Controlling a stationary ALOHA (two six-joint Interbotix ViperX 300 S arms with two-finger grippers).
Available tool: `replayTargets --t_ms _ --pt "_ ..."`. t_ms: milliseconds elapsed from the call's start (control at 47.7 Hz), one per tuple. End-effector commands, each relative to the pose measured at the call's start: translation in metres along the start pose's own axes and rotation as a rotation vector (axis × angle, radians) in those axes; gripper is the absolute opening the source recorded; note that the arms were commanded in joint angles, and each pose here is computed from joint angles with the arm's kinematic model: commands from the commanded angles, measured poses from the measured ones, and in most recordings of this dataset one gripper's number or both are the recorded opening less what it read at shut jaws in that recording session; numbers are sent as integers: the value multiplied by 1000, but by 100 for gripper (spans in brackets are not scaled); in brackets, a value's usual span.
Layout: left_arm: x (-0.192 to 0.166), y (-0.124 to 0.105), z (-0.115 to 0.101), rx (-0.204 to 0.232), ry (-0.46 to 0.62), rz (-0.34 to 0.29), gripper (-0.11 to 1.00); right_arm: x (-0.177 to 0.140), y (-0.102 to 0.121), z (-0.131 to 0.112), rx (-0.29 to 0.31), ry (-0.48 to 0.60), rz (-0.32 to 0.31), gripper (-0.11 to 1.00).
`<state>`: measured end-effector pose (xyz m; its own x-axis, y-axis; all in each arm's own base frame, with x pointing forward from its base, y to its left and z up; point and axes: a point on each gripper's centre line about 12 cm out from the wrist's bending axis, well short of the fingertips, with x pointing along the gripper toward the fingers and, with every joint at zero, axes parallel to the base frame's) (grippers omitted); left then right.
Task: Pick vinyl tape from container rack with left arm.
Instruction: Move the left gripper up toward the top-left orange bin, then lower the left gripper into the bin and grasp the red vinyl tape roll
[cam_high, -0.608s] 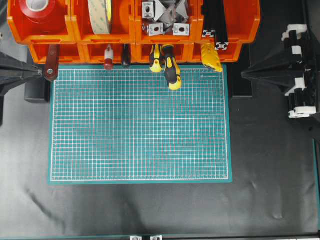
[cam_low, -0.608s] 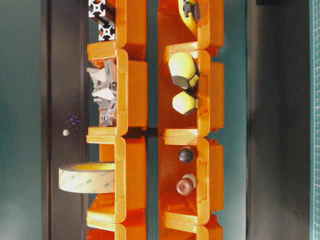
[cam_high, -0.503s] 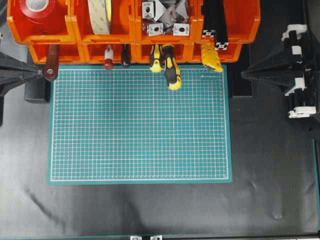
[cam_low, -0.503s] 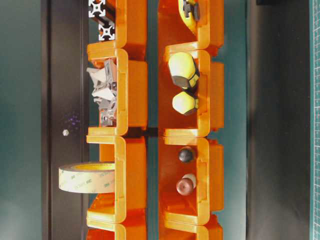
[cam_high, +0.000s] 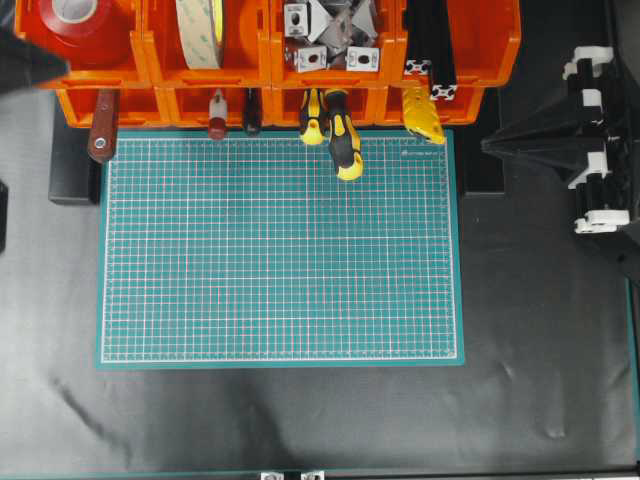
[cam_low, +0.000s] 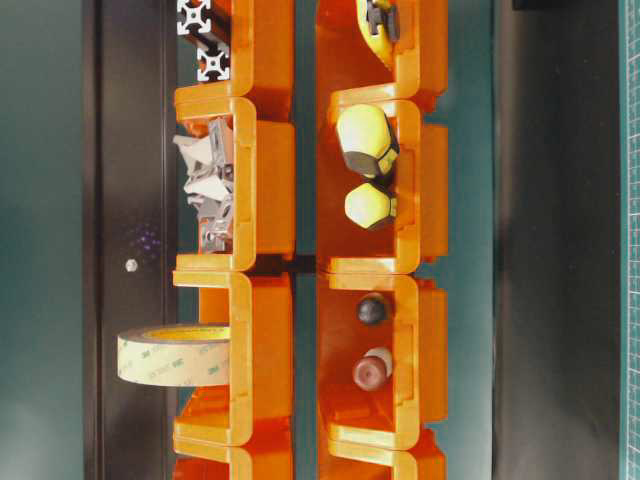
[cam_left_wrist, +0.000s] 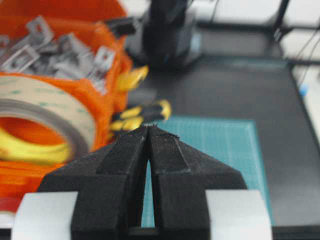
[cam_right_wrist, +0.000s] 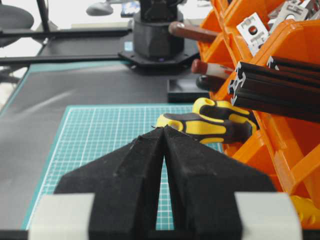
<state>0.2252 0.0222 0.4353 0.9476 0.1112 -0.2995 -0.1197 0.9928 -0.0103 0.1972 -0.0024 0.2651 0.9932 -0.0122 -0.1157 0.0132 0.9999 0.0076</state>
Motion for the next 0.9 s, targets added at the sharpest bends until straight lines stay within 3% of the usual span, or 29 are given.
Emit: replayTargets --t_ms 0,126,252,378,503,566,797,881 --pt "-8 8 39 -2 53 41 0 2 0 13 2 -32 -2 0" --pt "0 19 48 -3 215 98 0 2 -2 13 2 -29 -9 0" --pt "13 31 34 5 428 134 0 2 -2 13 -1 -34 -9 0" --pt "23 36 22 54 575 130 0 2 -3 14 -3 -40 -17 0" --pt "30 43 16 100 658 127 3 2 -3 14 3 -38 -17 0" --pt "32 43 13 120 682 119 13 2 -3 14 2 -45 -17 0" --pt "46 45 -1 139 777 100 77 2 -3 20 1 -92 -17 0" --pt "49 46 -5 135 802 99 89 2 -3 20 3 -92 -17 0"
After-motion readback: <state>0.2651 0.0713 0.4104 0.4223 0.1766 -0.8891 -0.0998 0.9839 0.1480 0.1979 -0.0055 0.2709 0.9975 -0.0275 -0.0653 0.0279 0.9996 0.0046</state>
